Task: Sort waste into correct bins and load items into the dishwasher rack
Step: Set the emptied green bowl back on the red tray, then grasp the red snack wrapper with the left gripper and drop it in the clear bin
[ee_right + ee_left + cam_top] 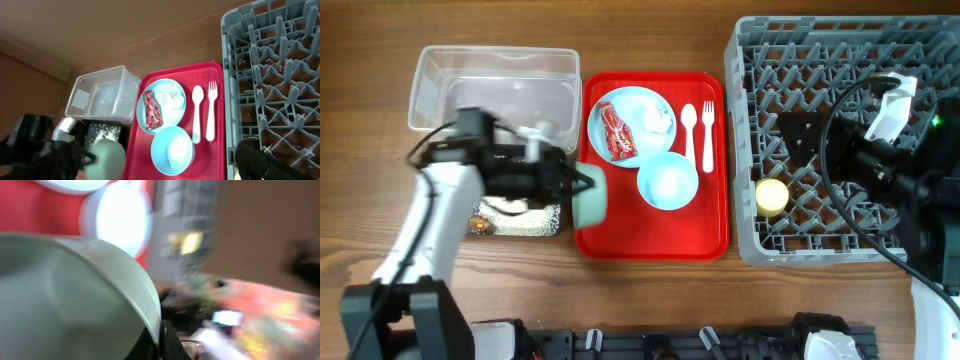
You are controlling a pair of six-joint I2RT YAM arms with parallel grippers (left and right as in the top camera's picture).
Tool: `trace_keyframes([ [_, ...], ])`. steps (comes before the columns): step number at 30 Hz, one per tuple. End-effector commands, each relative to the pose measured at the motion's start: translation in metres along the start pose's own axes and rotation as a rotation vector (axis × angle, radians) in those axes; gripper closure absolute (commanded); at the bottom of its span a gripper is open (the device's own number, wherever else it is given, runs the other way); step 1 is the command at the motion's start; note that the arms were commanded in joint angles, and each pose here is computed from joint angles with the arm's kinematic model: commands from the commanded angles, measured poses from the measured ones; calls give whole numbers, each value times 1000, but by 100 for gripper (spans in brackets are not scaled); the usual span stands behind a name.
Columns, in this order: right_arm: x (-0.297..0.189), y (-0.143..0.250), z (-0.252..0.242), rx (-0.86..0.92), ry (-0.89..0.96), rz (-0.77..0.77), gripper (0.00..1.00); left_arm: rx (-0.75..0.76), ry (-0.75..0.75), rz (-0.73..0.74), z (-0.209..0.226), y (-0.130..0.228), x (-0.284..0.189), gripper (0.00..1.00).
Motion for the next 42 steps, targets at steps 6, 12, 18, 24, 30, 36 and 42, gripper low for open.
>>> trace_keyframes([
  [6,-1,-4,-1,10,10,-12,0,83,-633,-300,6,1,74,96],
  [12,-1,-4,-1,10,10,-12,0,239,-797,-391,3,23,101,94],
  [18,-1,-4,-1,10,10,-11,0,292,-830,-369,6,32,115,69],
  [24,-1,-4,-1,10,10,-11,0,332,-791,-390,-44,30,95,45],
  [30,-1,-4,-1,11,10,-11,0,461,-675,-487,-111,4,69,15],
  [36,-1,-4,-1,11,10,-11,0,417,-658,-595,-100,-62,62,16],
  [42,-1,-4,-1,11,10,-11,1,332,-720,-509,-47,-104,105,24],
])
Point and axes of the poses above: each gripper's point midway between its finger pads, its own x axis out along the fingers, its own z axis along the line the jaws close on, y = z × x, the point moved 4 cm from there along -x, back along the fingers, and after that the axes turned 11 degrees about -x, right-handed, at the moved point
